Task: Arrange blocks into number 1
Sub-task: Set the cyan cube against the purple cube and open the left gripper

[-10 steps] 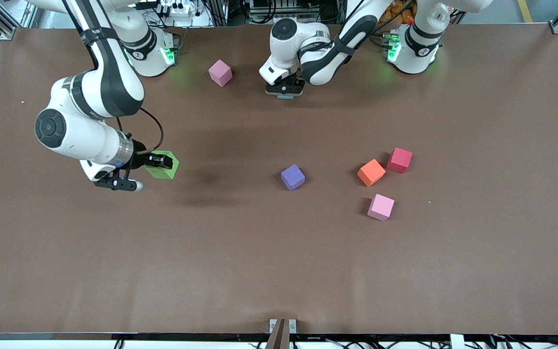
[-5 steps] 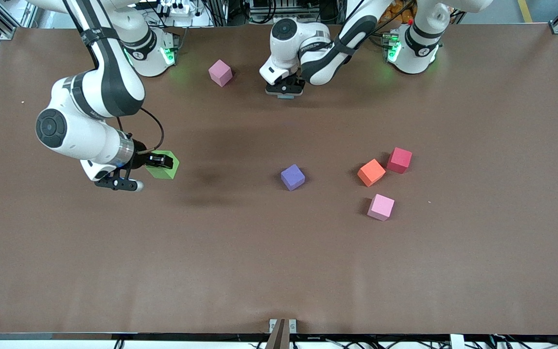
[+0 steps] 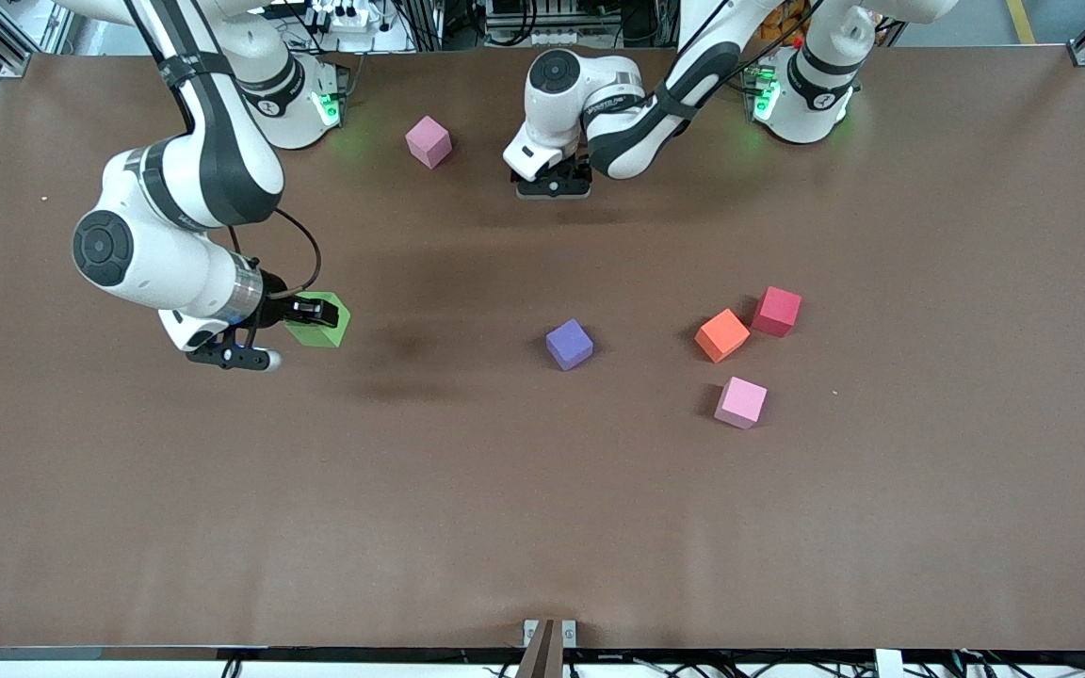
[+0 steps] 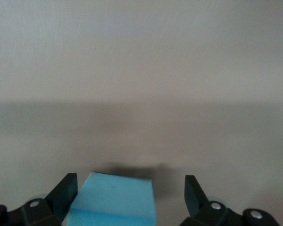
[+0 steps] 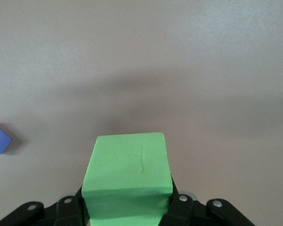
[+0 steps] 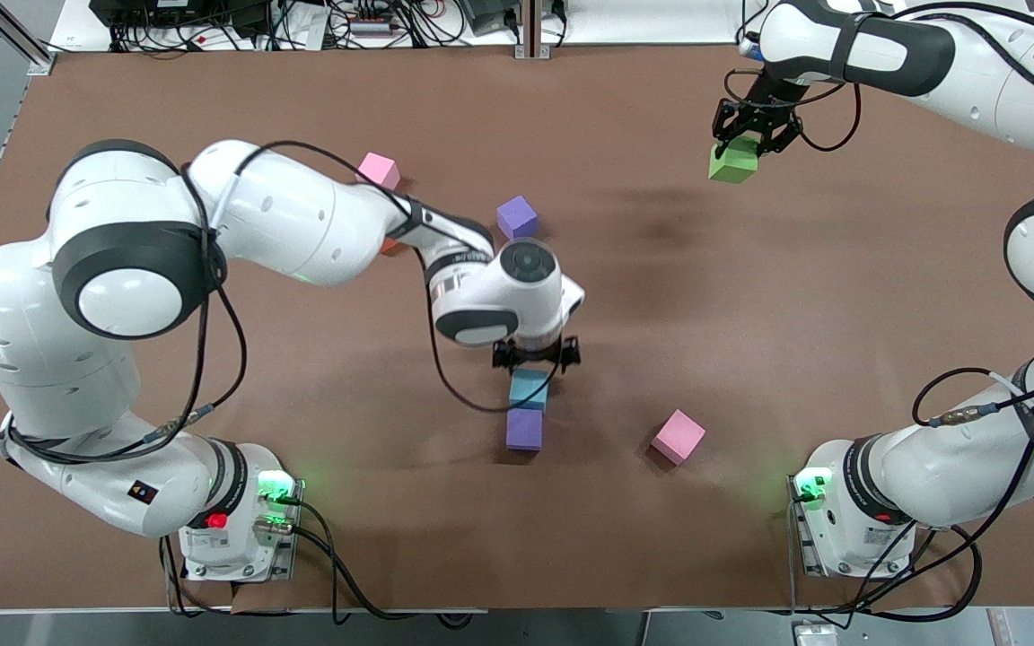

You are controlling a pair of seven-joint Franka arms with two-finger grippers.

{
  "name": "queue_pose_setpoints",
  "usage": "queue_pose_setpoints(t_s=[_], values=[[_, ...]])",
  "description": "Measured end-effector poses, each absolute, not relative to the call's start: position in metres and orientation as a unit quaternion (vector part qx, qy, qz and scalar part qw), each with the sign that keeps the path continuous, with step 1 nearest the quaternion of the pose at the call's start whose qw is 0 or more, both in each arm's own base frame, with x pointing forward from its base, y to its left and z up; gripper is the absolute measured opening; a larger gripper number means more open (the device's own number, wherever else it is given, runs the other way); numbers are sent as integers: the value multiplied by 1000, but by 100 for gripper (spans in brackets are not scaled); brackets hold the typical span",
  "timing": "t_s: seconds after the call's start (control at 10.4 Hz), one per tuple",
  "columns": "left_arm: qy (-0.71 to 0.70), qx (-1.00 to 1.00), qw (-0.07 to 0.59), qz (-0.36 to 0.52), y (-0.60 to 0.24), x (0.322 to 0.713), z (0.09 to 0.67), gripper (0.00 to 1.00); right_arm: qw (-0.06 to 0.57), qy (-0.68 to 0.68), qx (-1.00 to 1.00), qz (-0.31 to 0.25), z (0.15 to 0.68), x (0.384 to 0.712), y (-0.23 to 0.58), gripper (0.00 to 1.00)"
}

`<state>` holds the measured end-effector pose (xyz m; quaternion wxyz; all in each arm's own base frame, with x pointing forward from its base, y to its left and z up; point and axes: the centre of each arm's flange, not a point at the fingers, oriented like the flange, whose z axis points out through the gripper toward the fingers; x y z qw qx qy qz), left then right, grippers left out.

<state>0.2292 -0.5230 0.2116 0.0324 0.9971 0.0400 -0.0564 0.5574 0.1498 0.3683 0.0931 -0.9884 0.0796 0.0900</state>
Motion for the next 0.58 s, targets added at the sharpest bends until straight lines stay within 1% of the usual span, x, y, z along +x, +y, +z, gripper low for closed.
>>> queue_pose_setpoints(t_s=[0.29, 0.58], values=[[102, 993, 48, -33, -538, 298, 281, 100, 93, 71, -989, 89, 370, 554, 162, 60], [167, 984, 66, 10, -506, 373, 342, 100, 92, 55, -991, 84, 371, 547, 191, 60]])
